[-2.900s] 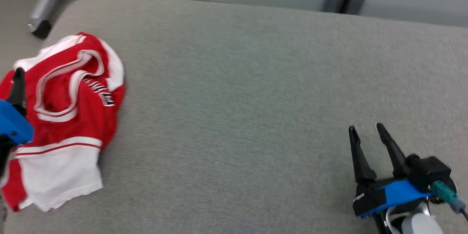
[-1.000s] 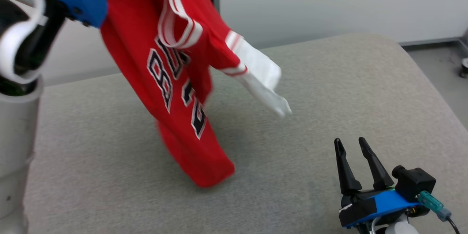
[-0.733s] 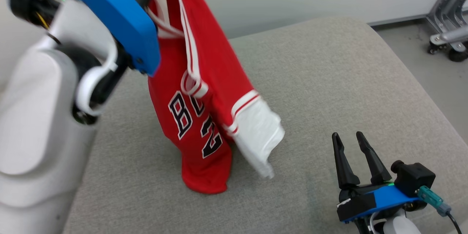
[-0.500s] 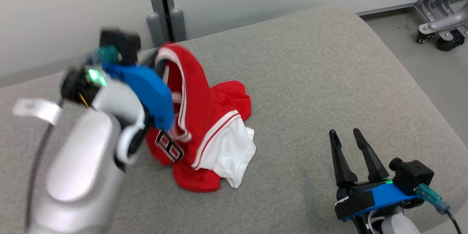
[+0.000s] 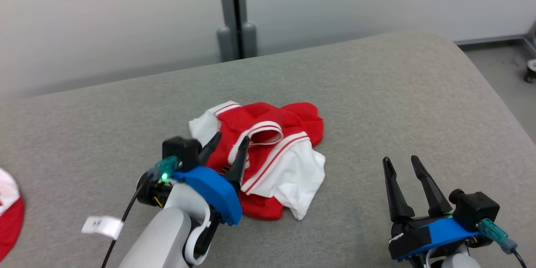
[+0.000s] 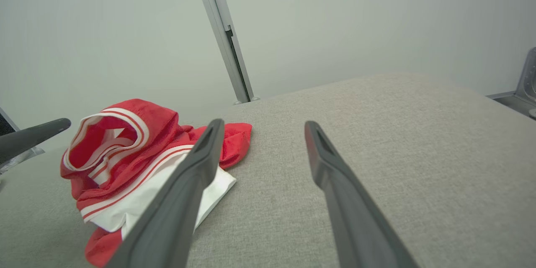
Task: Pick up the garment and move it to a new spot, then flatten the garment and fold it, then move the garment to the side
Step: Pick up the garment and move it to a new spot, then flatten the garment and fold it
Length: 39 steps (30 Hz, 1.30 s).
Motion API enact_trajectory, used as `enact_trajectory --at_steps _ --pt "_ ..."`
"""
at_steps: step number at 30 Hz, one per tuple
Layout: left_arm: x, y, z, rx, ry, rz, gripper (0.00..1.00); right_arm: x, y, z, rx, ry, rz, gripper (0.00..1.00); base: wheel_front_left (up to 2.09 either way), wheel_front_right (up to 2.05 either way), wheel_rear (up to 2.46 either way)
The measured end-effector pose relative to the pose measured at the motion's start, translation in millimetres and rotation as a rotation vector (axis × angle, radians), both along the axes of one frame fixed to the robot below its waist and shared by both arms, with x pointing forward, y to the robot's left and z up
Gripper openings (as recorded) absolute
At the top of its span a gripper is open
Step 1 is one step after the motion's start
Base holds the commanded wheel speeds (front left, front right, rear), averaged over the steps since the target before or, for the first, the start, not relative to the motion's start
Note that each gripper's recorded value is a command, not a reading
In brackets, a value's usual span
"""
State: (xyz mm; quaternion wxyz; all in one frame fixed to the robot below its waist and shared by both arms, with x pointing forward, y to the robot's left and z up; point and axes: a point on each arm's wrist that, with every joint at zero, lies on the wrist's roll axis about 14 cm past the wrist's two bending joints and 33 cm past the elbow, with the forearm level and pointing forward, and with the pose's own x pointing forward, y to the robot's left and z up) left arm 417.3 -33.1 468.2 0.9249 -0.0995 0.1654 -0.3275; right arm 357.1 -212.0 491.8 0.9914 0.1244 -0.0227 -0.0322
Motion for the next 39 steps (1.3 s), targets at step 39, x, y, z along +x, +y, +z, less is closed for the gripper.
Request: enact_trajectory --at_steps 39 --pt "-48.0 193.7 -0.9 0.084 -0.253 0.549 1.0 -2.4 20.9 -4.9 -0.029 0.063 0.08 1.0 0.0 0.0 0.0"
